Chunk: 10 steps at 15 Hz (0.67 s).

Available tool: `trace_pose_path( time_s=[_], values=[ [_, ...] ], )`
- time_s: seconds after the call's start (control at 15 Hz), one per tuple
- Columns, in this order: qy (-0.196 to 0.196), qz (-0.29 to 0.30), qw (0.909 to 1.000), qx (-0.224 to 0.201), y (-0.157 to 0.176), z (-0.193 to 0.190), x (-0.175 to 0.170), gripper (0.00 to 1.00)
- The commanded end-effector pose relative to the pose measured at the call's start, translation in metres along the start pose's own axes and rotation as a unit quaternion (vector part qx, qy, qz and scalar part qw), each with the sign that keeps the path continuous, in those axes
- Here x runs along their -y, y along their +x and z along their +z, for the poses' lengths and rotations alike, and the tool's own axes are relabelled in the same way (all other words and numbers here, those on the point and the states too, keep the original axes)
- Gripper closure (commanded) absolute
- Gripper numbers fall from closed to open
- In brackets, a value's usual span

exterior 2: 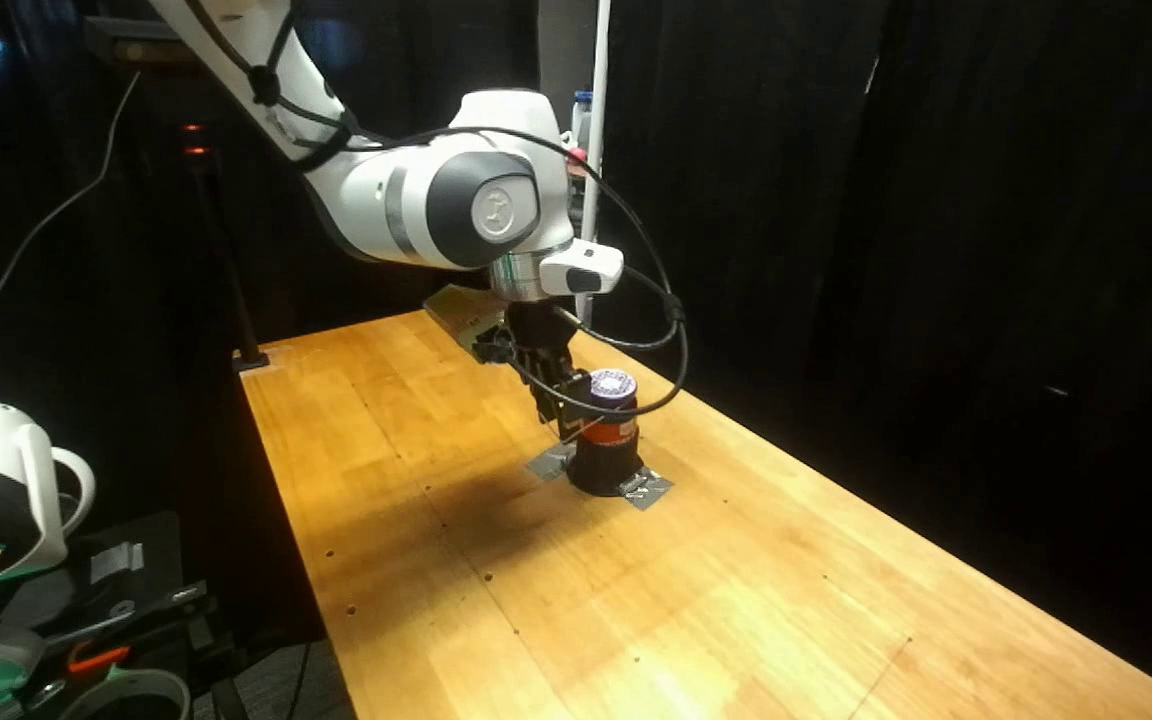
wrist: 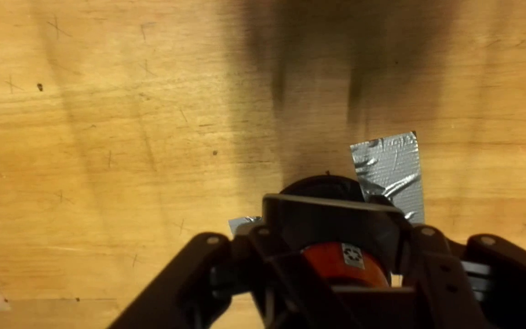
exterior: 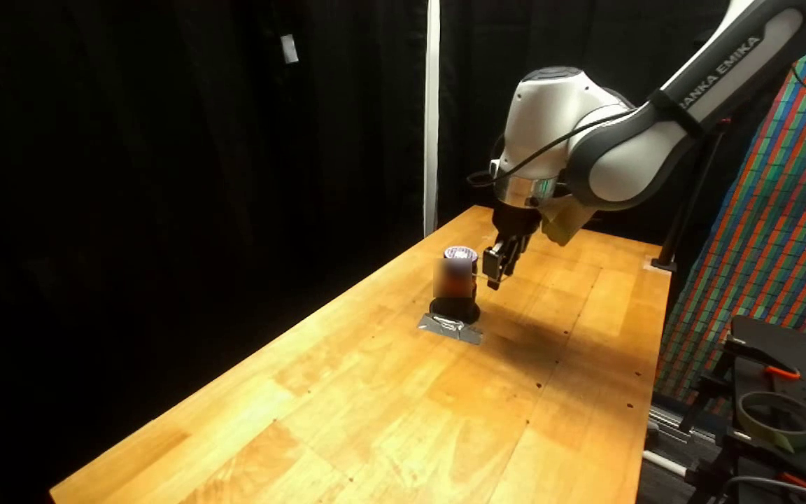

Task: Place the elastic band over the cup

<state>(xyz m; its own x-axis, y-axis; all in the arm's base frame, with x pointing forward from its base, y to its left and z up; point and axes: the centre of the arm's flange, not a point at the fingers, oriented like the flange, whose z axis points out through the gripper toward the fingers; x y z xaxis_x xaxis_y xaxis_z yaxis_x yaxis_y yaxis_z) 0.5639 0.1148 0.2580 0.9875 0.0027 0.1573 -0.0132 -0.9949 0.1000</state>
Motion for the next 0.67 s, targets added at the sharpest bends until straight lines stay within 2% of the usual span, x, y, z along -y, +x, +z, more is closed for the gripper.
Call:
trace_pose_path(
  time_s=[0.0, 0.2, 0.6],
  values=[
    [0.008, -0.013, 0.998, -0.061, -0.043, -0.033, -0.009, 0.76],
    [0.02, -0.021, 0.9922, -0.121, -0.057, -0.038, -0.01, 1.0],
    [0.031, -0.024, 0.9813, -0.189, -0.075, -0.027, -0.017, 1.0]
  ],
)
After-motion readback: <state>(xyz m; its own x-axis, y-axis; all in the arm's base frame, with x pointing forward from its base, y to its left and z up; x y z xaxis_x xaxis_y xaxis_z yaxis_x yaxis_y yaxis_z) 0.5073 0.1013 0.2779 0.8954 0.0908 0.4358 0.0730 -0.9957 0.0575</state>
